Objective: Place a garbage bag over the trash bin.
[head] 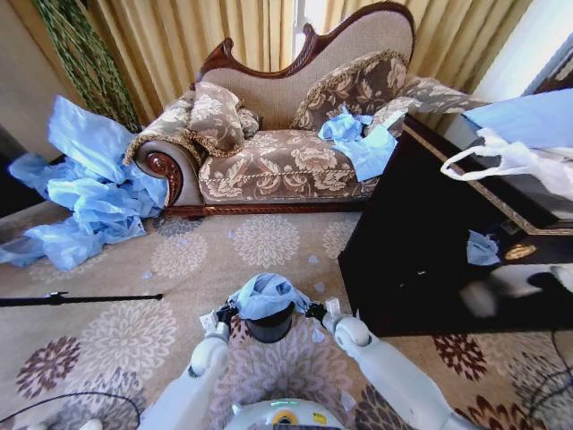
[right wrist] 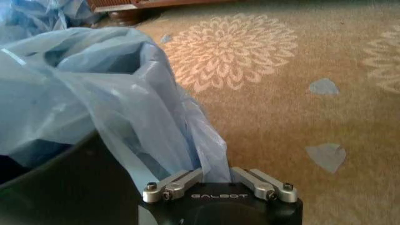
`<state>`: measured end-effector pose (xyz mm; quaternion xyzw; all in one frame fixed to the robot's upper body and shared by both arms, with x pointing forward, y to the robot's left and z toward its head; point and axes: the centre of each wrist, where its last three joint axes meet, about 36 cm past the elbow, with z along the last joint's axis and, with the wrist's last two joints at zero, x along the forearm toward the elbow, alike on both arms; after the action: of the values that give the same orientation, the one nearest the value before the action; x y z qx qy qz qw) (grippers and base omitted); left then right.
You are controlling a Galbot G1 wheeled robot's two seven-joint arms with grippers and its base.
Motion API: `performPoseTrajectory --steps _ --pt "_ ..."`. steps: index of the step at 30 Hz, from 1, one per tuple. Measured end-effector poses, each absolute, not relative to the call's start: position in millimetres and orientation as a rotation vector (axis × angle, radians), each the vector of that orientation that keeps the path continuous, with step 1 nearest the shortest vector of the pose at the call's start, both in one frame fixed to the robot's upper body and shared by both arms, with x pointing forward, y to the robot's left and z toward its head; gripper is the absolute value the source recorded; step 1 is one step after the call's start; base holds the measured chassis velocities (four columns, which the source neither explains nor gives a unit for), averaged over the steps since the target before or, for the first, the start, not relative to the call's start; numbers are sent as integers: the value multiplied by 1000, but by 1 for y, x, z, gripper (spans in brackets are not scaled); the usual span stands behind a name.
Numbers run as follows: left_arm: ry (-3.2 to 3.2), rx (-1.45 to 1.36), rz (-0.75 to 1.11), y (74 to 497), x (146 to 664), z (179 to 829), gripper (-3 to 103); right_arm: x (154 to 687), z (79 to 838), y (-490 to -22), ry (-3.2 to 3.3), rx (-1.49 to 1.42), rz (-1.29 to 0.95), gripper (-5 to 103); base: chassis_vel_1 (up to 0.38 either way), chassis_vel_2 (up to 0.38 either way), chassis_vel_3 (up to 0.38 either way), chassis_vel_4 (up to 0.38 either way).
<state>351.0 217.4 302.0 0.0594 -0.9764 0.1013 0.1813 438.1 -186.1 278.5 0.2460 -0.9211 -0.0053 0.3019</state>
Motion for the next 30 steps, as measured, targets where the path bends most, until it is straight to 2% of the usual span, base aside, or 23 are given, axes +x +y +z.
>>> performPoseTrajectory --steps 13,19,25,26,27,28,29,30 --pt "-2740 227 174 221 319 269 0 403 277 -184 -2482 650 -49 0 0 0 0 0" --pt "-2754 233 115 226 328 255 0 403 271 -178 -2521 596 -34 0 0 0 0 0" --pt "-2803 230 166 224 350 271 0 408 279 -174 -2549 562 -34 0 0 0 0 0" --pt "-2815 231 182 224 355 276 0 408 282 -173 -2554 553 -38 5 0 0 0 0" --pt "-2820 232 189 225 356 278 6 409 283 -173 -2556 551 -39 5 0 0 0 0" --pt "-2820 232 189 225 356 278 6 409 283 -173 -2556 551 -39 5 0 0 0 0" --pt "-2827 233 196 225 357 280 6 409 284 -172 -2559 550 -39 16 0 0 0 0" --pt "-2835 236 204 227 358 282 11 408 287 -172 -2564 552 -40 16 0 0 0 0"
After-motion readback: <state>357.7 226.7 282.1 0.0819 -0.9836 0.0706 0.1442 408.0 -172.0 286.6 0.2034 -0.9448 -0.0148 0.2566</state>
